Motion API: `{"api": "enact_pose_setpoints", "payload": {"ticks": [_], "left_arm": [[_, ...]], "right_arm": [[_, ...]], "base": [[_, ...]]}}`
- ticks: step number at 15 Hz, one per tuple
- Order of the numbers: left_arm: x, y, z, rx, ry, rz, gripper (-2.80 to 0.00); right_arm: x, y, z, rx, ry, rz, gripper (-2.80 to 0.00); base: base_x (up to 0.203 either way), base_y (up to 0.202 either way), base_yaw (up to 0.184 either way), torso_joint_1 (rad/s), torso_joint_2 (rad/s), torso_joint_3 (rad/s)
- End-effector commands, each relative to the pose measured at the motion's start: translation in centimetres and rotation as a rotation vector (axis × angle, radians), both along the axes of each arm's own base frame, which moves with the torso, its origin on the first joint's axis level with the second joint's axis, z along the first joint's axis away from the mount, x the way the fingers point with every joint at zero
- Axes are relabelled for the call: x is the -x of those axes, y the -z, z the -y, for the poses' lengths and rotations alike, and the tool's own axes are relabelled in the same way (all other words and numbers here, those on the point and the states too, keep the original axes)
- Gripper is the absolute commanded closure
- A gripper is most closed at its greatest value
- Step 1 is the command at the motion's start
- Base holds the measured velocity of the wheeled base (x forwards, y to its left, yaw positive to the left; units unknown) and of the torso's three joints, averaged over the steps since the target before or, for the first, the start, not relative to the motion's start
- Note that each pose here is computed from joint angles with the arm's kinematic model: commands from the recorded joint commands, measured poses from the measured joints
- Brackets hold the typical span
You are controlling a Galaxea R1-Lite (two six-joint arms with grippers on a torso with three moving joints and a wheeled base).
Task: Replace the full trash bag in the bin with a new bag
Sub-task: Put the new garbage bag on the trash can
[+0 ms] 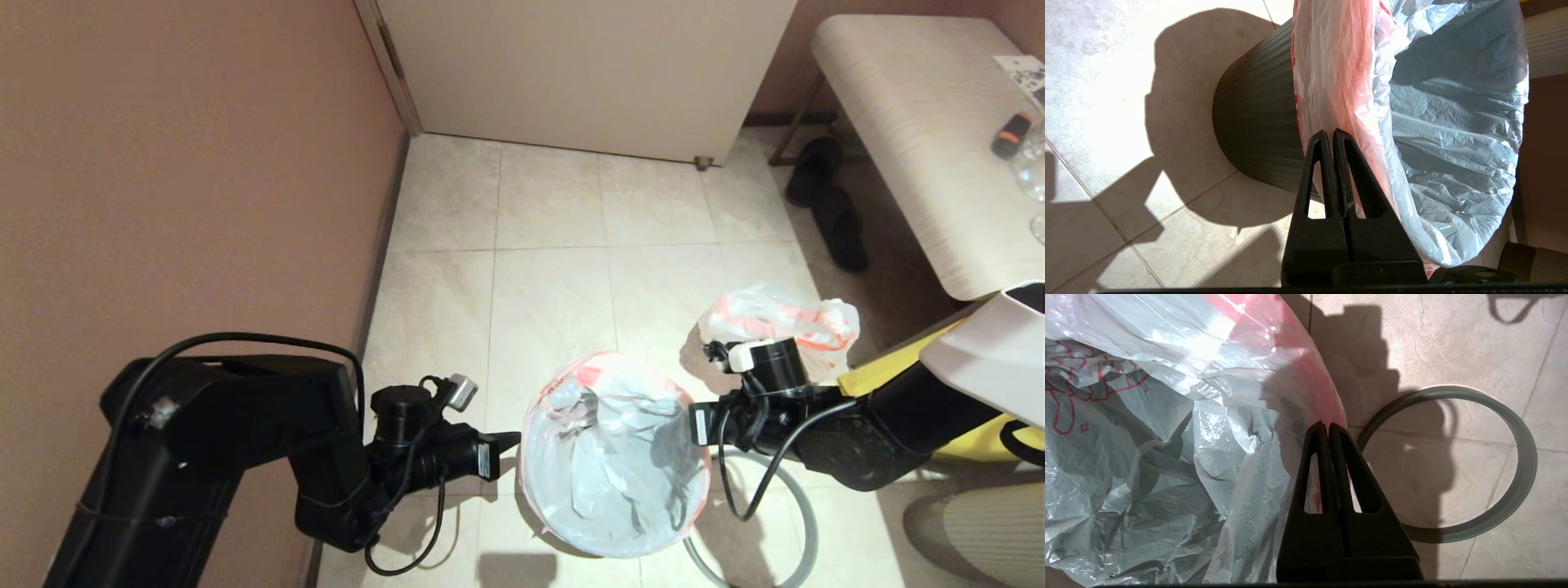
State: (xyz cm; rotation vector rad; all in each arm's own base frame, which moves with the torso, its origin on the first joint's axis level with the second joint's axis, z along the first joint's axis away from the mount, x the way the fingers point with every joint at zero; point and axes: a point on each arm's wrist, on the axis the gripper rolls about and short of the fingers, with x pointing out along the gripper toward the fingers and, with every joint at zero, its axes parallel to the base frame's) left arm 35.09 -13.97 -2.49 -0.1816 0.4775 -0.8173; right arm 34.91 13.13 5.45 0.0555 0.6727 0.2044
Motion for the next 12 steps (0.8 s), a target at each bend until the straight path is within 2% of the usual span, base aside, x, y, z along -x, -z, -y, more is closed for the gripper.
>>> {"api": "enact_pose_setpoints", "payload": {"ticks": [1,12], "left_arm": [[0.0,0.0,0.0,0.004,0.003,0.005,0.00],[0.0,0.0,0.1,0.004,0.004,0.005,0.00]], "right_arm": [[-0.1,0.7,0.1,0.005,0.005,-0.016,0.00],[-0.8,3.6,0.3,0.022,0.015,-0.061,0.00]], "base": [[0.000,0.000,0.000,0.000,0.00,0.000],[0.000,0.000,0.000,0.000,0.00,0.000]]}}
